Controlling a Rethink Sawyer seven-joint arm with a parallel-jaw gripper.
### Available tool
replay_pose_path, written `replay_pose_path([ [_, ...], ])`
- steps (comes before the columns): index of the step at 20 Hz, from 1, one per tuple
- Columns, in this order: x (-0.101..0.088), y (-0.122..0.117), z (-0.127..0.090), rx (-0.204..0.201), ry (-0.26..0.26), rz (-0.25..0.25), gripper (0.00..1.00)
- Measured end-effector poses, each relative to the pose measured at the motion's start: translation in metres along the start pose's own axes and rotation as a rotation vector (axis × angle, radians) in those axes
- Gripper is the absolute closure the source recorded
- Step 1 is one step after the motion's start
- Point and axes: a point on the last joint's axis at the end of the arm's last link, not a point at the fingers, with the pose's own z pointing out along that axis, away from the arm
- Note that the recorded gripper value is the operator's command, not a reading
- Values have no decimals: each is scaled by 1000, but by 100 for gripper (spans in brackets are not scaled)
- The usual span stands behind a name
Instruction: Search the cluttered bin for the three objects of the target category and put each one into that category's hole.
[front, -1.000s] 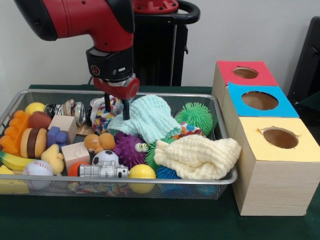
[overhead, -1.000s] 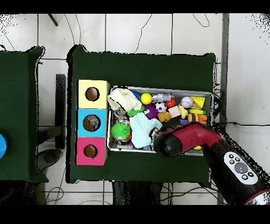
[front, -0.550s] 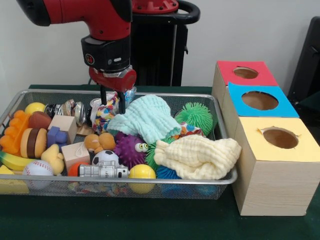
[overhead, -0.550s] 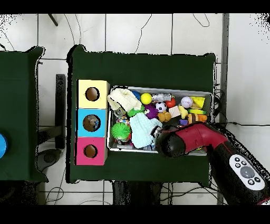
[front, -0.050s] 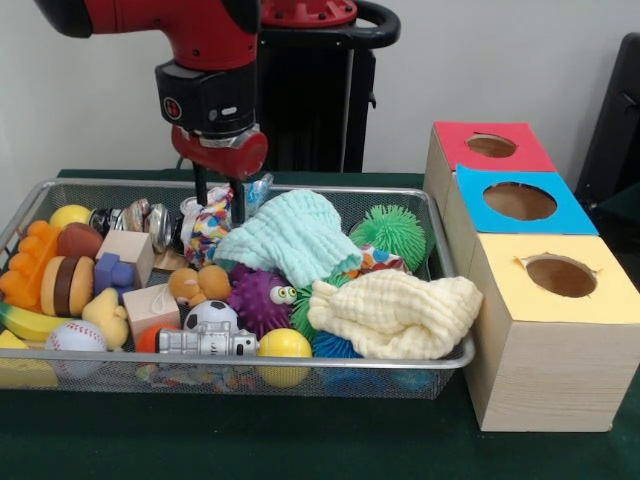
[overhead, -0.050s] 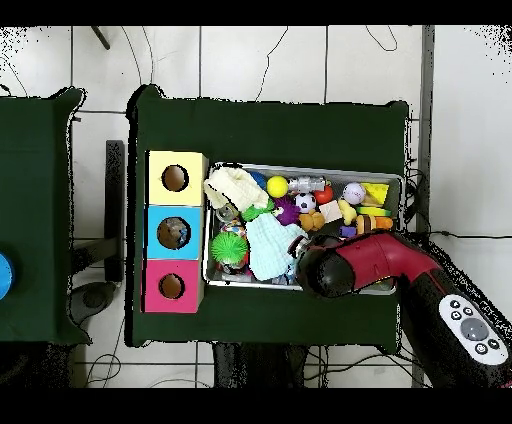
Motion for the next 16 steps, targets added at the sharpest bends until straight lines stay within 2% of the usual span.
replay_pose_path([
  [10,-12,-3,13,6,-48,4,0],
  [16,-16,1,16,-14,-66,6,0],
])
